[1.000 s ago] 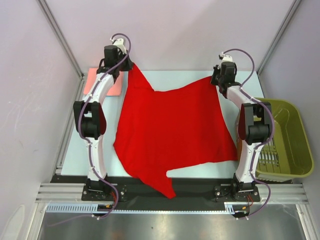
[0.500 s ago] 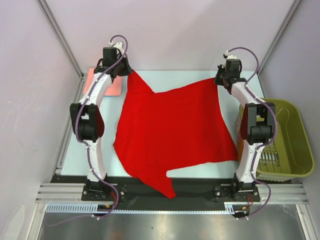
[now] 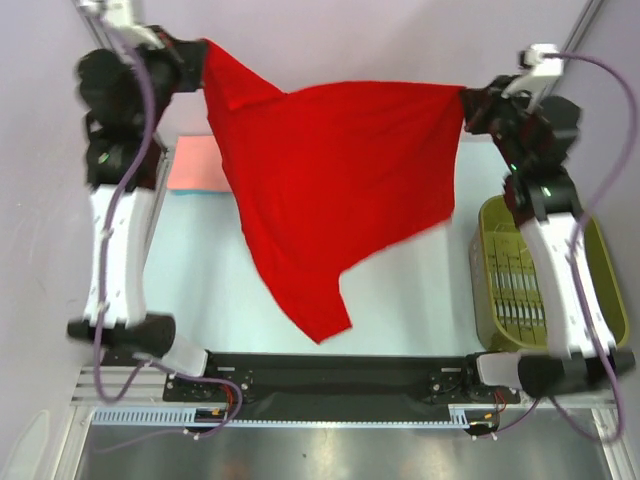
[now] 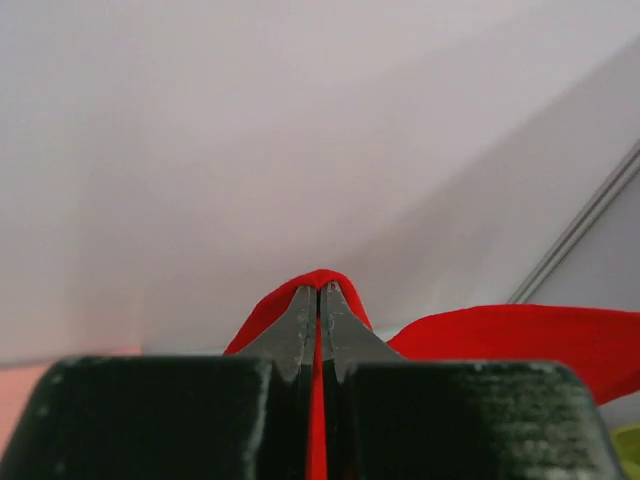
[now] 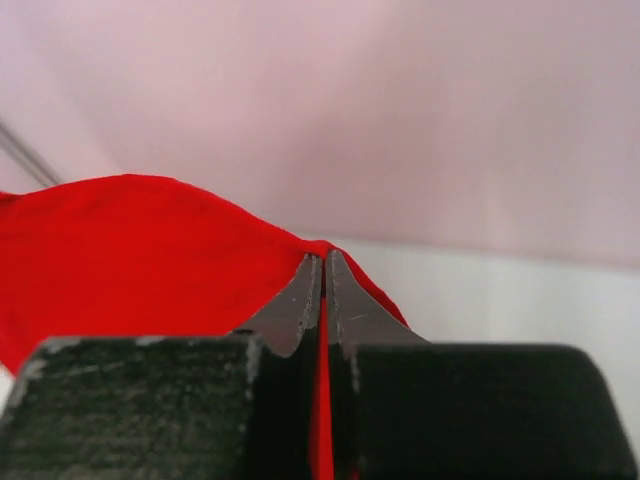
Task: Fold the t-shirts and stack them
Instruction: Flatten the tshirt out
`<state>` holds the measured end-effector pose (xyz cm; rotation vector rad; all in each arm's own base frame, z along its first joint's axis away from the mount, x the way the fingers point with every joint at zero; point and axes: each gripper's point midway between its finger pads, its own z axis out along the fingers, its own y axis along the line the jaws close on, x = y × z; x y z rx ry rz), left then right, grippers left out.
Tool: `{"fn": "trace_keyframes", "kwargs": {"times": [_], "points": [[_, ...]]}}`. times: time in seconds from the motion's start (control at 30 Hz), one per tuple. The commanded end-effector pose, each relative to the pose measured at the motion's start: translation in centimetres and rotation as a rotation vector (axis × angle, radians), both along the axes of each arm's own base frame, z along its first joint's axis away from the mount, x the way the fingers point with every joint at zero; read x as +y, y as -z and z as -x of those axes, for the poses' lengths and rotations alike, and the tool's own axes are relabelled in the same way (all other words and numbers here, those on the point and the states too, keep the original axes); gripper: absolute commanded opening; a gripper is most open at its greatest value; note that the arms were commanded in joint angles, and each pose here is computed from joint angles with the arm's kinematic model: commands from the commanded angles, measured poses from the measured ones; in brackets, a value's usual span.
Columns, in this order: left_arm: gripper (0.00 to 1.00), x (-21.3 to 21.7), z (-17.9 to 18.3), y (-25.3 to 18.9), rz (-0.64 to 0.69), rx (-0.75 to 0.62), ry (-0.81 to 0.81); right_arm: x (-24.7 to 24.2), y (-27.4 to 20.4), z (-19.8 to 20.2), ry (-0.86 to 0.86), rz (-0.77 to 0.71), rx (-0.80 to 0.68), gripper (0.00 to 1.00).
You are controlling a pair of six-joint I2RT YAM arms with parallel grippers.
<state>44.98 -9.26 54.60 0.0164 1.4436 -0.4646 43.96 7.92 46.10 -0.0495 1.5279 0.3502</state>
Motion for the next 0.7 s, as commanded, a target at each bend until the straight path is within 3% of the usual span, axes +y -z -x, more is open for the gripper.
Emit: {"fn": "trace_keyframes", "kwargs": {"times": [0.0,0.13,0.3,0.43,0.57,0.67], "points": [[0.00,1.1,10.2,-10.6,0.040,-0.293,-0.001,0.5,-6.7,6.5,-0.038,0.009,-0.204,0.00],[0.00,2.6,19.2,-15.3,0.017,-0.474,-0.035,0.0,-12.5,15.5,-0.058,-0.004,-0.404,0.00],[0.00,4.4,31.3,-18.8,-0.014,-0.686,-0.083,-0.3,-16.3,23.8,-0.103,-0.023,-0.563,0.00],[0.00,5.4,37.8,-20.3,-0.009,-0.802,-0.114,-0.8,-18.3,28.6,-0.123,-0.055,-0.650,0.00],[0.00,5.3,40.2,-21.1,0.008,-0.854,-0.091,-0.9,-20.2,30.9,-0.143,-0.092,-0.713,0.00],[0.00,4.9,37.4,-20.8,-0.002,-0.811,-0.080,-0.6,-19.8,28.9,-0.142,-0.101,-0.681,0.00]]}}
